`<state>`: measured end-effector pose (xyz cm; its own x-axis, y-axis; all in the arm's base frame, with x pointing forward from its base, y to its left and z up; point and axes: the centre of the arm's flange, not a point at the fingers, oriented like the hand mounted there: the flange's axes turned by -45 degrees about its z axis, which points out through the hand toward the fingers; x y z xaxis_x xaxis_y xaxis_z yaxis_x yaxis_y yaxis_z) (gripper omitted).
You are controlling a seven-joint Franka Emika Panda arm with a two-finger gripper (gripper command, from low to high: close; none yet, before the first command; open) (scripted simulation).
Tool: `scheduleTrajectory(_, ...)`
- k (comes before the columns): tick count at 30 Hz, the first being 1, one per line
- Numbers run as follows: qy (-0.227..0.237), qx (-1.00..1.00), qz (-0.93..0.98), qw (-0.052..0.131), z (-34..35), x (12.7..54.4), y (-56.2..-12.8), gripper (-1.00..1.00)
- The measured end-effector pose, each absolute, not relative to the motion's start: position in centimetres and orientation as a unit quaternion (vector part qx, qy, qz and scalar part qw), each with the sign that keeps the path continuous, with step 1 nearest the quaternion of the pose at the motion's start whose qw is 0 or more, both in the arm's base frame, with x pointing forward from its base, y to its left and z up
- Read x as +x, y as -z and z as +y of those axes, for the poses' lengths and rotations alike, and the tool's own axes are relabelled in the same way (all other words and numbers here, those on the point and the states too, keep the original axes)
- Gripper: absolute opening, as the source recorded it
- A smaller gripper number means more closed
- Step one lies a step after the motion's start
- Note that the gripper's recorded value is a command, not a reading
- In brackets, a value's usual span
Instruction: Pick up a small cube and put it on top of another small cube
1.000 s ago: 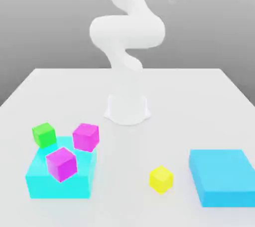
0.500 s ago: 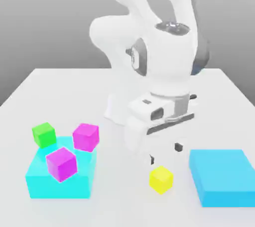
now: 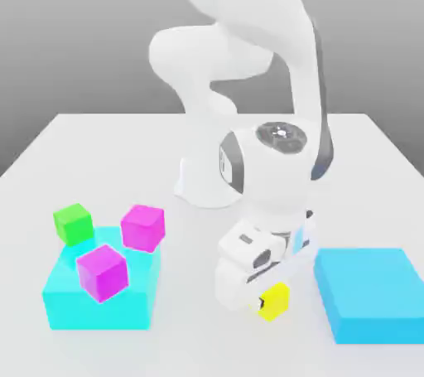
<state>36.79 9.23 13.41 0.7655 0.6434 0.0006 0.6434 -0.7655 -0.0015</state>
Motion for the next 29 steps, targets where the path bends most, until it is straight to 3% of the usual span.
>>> scheduleTrajectory(6, 0.000, -0.944, -0.330, -0.001, 8.7, 37.0, -18.7, -1.00)
scheduleTrajectory(13, -0.001, -0.999, -0.052, -0.010, -2.6, 40.9, -24.6, -1.00)
scheduleTrajectory(20, 0.000, -0.973, 0.231, -0.002, -13.6, 40.9, -31.3, -1.00)
scheduleTrajectory(25, 0.000, -0.958, 0.287, 0.001, -16.0, 40.4, -27.4, -1.00)
scheduleTrajectory(26, 0.000, -0.958, 0.288, 0.001, -16.0, 40.3, -26.6, 1.00)
scheduleTrajectory(29, 0.000, -0.958, 0.288, 0.001, -16.0, 40.3, -26.6, 1.00)
